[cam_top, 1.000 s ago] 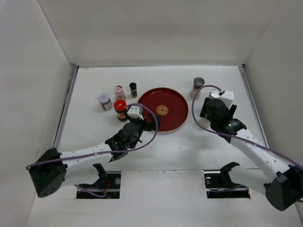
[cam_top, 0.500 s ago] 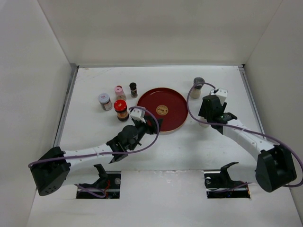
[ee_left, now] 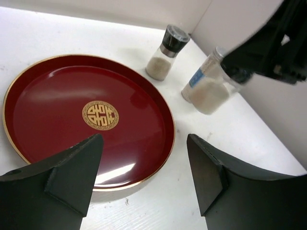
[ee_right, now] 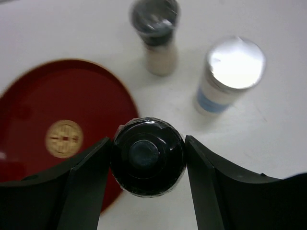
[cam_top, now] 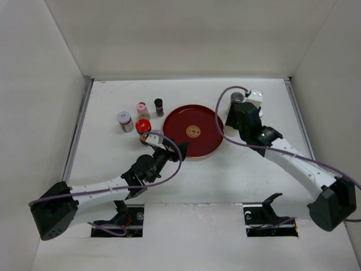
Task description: Organize the condiment bottles
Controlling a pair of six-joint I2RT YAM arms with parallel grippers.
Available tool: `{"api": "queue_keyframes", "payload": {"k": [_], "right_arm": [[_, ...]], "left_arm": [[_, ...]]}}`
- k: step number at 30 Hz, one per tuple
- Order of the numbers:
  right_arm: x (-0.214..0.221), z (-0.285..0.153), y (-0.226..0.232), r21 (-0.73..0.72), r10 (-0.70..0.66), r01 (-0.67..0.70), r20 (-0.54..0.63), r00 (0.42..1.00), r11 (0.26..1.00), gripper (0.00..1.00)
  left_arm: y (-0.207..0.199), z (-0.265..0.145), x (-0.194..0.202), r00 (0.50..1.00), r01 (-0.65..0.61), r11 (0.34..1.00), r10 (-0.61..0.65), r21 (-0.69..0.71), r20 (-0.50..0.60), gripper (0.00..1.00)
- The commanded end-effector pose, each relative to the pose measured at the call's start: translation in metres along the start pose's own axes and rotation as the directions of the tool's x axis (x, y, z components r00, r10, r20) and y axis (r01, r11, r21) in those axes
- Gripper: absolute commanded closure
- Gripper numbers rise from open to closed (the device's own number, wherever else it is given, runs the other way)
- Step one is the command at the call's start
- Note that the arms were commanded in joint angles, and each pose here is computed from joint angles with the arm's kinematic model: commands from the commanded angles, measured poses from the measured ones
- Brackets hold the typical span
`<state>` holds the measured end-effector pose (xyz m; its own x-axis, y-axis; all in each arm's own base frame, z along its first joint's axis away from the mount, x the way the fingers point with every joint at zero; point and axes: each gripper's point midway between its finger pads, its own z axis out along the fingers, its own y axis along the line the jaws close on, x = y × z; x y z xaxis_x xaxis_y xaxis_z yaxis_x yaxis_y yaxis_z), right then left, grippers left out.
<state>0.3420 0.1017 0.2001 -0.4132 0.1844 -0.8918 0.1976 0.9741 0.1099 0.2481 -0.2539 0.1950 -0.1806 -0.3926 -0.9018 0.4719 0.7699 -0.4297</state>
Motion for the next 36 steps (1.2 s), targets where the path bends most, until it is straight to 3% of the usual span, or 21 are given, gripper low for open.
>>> {"api": "queue_keyframes", "payload": {"k": [1, 5, 10, 18, 20, 22, 24, 30, 36], "right_arm": [[-0.062, 0.005, 0.065, -0.159, 0.077, -0.055, 0.131, 0.988, 0.986, 0.56], [-0.071, 0.036, 0.127, -0.255, 0.054, -0.016, 0.144, 0.988, 0.967, 0.55], [-0.065, 0.086, 0.174, -0.267, -0.021, 0.057, 0.134, 0.991, 0.962, 0.56], [-0.039, 0.140, 0.202, -0.234, -0.113, 0.136, 0.109, 0.988, 0.963, 0.55], [-0.032, 0.145, 0.200, -0.223, -0.124, 0.144, 0.100, 0.987, 0.964, 0.44], [-0.027, 0.145, 0.196, -0.217, -0.125, 0.143, 0.096, 0.988, 0.966, 0.23], [-0.036, 0.134, 0.197, -0.236, -0.109, 0.131, 0.108, 0.988, 0.963, 0.10], [-0.096, 0.079, 0.176, -0.271, -0.038, 0.090, 0.190, 0.981, 0.958, 0.02], [-0.098, 0.096, 0.074, -0.050, -0.063, 0.071, 0.139, 0.988, 0.996, 0.01]], "left_arm": [[-0.008, -0.004, -0.031, 0.991, 0.050, 0.997, -0.055, 0.050, 0.118, 0.31], [0.005, -0.007, -0.039, 0.987, 0.058, 0.998, -0.060, 0.022, 0.152, 0.30], [0.025, -0.013, -0.048, 0.978, 0.073, 0.997, -0.063, -0.041, 0.197, 0.30], [0.031, -0.013, -0.049, 0.978, 0.072, 0.995, -0.058, -0.064, 0.202, 0.30], [0.033, -0.012, -0.048, 0.978, 0.070, 0.995, -0.054, -0.072, 0.200, 0.30], [0.037, -0.011, -0.047, 0.979, 0.069, 0.994, -0.051, -0.085, 0.199, 0.30], [0.040, -0.011, -0.046, 0.979, 0.068, 0.993, -0.047, -0.101, 0.200, 0.30], [0.042, -0.010, -0.045, 0.979, 0.068, 0.992, -0.045, -0.109, 0.198, 0.30], [0.042, -0.009, -0.043, 0.980, 0.070, 0.992, -0.049, -0.108, 0.191, 0.30]]}}
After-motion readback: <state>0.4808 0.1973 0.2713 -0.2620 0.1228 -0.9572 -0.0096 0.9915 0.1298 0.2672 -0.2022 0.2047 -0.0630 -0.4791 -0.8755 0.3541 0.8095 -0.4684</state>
